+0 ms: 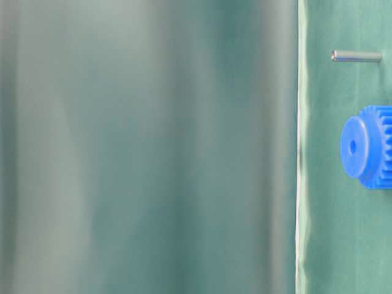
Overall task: Insert the shaft placed at a random location into the center hole of the medium gear at another random location.
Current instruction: 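Move the right gripper open toward the small silver shaft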
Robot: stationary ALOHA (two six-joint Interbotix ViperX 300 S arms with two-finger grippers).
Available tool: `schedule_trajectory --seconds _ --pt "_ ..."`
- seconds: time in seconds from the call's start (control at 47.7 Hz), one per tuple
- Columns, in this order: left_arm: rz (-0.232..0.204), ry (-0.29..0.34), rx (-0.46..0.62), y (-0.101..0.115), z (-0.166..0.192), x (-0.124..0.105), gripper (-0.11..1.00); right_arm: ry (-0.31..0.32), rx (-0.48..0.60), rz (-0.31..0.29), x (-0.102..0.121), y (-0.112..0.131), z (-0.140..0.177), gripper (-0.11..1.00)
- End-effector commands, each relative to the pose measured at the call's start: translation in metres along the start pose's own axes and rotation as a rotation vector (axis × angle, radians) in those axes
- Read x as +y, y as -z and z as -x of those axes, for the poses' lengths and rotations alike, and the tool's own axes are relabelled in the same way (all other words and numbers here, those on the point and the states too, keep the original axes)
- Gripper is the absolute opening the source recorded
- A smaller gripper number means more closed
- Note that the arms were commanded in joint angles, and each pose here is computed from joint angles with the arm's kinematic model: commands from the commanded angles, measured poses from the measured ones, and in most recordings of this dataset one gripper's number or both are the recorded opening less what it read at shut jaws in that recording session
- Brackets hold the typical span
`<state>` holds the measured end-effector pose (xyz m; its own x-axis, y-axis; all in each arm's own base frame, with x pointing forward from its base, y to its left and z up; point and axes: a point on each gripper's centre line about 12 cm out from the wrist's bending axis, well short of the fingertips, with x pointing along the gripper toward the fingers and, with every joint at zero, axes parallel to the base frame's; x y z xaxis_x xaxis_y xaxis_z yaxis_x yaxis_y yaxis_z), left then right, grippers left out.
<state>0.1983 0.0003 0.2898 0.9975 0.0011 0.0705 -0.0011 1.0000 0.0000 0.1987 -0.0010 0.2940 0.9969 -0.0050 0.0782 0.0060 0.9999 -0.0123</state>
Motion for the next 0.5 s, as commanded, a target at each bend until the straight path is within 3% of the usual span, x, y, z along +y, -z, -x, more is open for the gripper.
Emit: schedule_trajectory --seconds 0.0,0.273,0.483 --pt "0.001 0.008 0.020 -0.004 -0.006 -0.002 0.00 0.001 -0.003 -0.006 0.000 -0.002 -0.003 0.01" --pt "0.002 0.008 0.031 -0.003 -0.007 -0.002 0.00 0.055 0.044 0.000 -0.012 0.005 -0.014 0.01" --pt "-0.002 0.009 0.029 -0.003 -0.007 -0.002 0.00 0.133 0.151 -0.006 -0.030 0.032 -0.026 0.02"
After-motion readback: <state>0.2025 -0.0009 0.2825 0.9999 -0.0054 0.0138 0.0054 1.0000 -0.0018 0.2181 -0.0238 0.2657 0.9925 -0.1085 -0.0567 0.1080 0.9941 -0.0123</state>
